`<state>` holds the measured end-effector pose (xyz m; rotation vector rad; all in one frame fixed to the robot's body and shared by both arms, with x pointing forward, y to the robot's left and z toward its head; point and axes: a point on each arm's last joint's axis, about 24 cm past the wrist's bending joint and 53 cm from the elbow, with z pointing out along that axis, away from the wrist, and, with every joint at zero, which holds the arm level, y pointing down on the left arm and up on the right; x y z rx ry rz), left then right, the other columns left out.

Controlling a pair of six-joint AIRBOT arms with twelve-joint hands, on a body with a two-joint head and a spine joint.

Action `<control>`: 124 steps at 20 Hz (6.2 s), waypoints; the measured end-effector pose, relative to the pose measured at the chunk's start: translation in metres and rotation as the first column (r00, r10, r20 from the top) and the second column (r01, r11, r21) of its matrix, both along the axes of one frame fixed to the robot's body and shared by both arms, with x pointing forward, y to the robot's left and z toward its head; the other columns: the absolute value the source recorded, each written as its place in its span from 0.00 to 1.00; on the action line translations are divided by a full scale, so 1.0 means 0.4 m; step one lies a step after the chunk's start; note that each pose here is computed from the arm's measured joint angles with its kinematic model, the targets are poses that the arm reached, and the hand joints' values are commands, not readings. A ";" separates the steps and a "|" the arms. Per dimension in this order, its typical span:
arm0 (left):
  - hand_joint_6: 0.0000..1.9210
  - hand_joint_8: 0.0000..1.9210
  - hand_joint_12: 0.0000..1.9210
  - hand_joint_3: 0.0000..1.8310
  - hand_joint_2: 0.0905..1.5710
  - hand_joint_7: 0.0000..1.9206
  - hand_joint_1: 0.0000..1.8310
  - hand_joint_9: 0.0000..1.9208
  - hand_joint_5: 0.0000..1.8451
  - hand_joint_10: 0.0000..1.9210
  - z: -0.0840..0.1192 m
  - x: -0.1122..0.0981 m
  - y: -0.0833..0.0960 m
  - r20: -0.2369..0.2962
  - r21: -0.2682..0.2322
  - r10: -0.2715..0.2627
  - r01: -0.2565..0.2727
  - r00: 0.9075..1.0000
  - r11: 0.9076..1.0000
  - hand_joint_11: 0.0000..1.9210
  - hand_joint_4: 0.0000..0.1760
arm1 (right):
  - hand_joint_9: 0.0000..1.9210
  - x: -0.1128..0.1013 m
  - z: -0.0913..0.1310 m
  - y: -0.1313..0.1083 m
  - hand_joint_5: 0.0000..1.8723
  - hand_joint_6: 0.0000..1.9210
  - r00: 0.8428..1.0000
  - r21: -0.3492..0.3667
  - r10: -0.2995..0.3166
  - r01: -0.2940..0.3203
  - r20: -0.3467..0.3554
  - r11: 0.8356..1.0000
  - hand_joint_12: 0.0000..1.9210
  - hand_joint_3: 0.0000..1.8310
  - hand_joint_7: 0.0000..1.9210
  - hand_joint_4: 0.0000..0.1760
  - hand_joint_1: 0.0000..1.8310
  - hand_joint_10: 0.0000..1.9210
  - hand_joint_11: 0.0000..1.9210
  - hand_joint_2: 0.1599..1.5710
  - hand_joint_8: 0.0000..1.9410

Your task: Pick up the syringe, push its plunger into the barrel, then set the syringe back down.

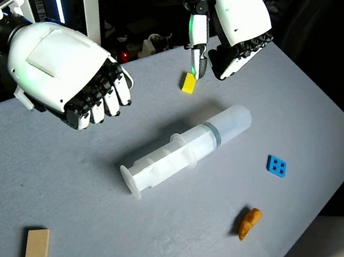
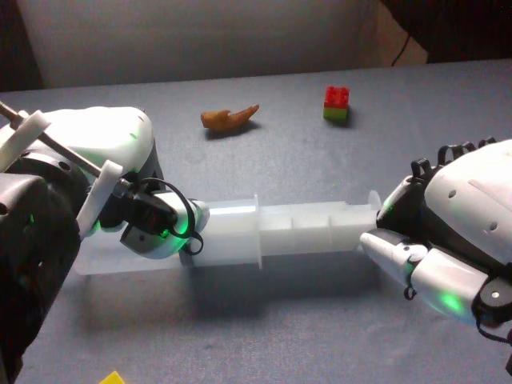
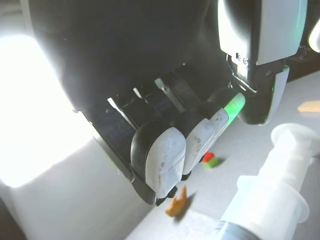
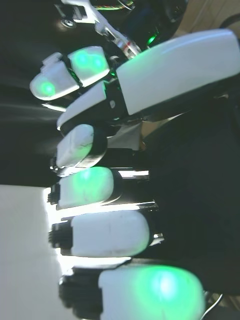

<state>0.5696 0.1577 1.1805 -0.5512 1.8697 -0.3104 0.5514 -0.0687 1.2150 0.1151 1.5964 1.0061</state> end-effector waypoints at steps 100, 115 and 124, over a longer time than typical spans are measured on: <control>0.01 0.01 0.58 0.00 0.78 0.27 0.53 0.27 0.25 0.02 -0.357 0.091 -0.128 0.038 0.239 -0.130 0.118 0.991 0.964 0.06 0.00 | 0.04 0.125 0.009 -0.135 0.05 0.00 0.970 0.383 -0.158 0.220 -0.186 0.897 0.31 0.00 0.04 0.00 0.13 0.00 0.00 0.66 0.00; 0.54 0.65 0.82 0.00 0.71 0.39 0.82 0.48 0.44 0.64 -0.330 0.092 -0.166 0.089 0.194 -0.201 0.181 0.975 0.964 0.41 0.00 | 0.05 0.124 0.009 -0.139 0.05 0.00 0.970 0.382 -0.163 0.222 -0.181 0.897 0.30 0.00 0.04 0.00 0.12 0.00 0.00 0.66 0.00; 0.51 0.62 0.80 0.00 0.70 0.42 0.81 0.47 0.46 0.62 -0.279 0.130 -0.232 0.163 0.071 -0.376 0.370 0.912 0.927 0.45 0.00 | 0.05 0.121 0.019 -0.156 0.06 0.00 0.961 0.430 -0.204 0.267 -0.188 0.862 0.29 0.00 0.06 0.00 0.12 0.00 0.00 0.67 0.00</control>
